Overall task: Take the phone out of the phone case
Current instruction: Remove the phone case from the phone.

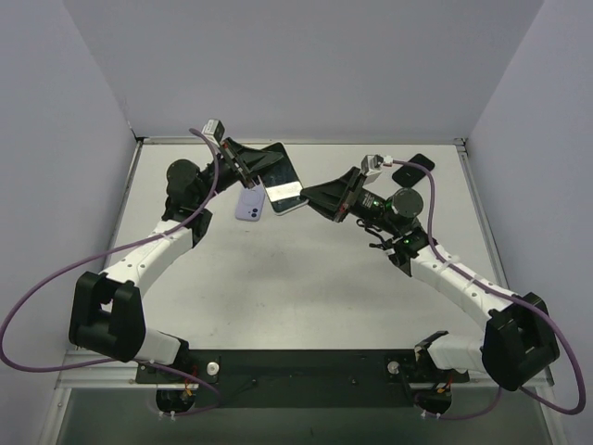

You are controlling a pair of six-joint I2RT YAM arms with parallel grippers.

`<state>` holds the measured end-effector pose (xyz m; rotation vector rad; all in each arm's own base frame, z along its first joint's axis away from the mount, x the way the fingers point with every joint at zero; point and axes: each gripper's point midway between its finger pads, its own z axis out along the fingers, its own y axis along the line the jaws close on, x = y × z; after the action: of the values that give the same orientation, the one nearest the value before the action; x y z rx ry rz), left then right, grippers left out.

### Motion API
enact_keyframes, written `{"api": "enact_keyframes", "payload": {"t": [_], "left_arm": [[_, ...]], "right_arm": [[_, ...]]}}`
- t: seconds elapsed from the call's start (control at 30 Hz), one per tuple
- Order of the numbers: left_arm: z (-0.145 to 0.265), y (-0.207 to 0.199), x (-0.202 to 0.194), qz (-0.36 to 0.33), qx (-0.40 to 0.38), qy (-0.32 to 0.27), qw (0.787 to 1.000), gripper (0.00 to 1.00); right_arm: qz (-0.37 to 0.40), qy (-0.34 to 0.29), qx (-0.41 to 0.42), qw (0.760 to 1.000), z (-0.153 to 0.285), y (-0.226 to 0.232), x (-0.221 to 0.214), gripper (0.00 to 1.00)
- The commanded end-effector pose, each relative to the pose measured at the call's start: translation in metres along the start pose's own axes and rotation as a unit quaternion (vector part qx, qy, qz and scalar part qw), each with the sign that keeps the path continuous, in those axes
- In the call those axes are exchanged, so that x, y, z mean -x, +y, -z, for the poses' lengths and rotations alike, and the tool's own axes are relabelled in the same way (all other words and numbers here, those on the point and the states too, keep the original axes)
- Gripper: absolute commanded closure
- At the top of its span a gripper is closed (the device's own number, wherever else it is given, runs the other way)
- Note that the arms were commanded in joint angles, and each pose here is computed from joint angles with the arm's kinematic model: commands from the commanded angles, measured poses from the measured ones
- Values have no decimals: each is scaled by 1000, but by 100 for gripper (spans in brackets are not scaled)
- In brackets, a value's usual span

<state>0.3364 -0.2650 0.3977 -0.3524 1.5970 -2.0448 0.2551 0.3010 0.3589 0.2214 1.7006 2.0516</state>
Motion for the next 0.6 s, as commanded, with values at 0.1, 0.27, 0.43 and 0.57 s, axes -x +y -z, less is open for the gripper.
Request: {"api": "enact_keyframes", "payload": {"t": [0.1, 0.27, 0.43, 0.57], "left_arm": [[4, -33, 4, -15, -62, -23, 998, 100], [12, -56, 11, -13, -133, -59, 989, 100], [19, -83, 13, -23, -197, -80, 977, 100], [21, -106, 17, -21, -235, -90, 968, 100]], "right_arm": [[-9, -18, 82, 996, 3, 35, -2, 100], [-72, -72, 162, 982, 10, 58, 18, 100], [-148, -84, 247, 954, 1, 79, 30, 100], [-169, -81, 265, 946, -12, 90, 32, 100]]}}
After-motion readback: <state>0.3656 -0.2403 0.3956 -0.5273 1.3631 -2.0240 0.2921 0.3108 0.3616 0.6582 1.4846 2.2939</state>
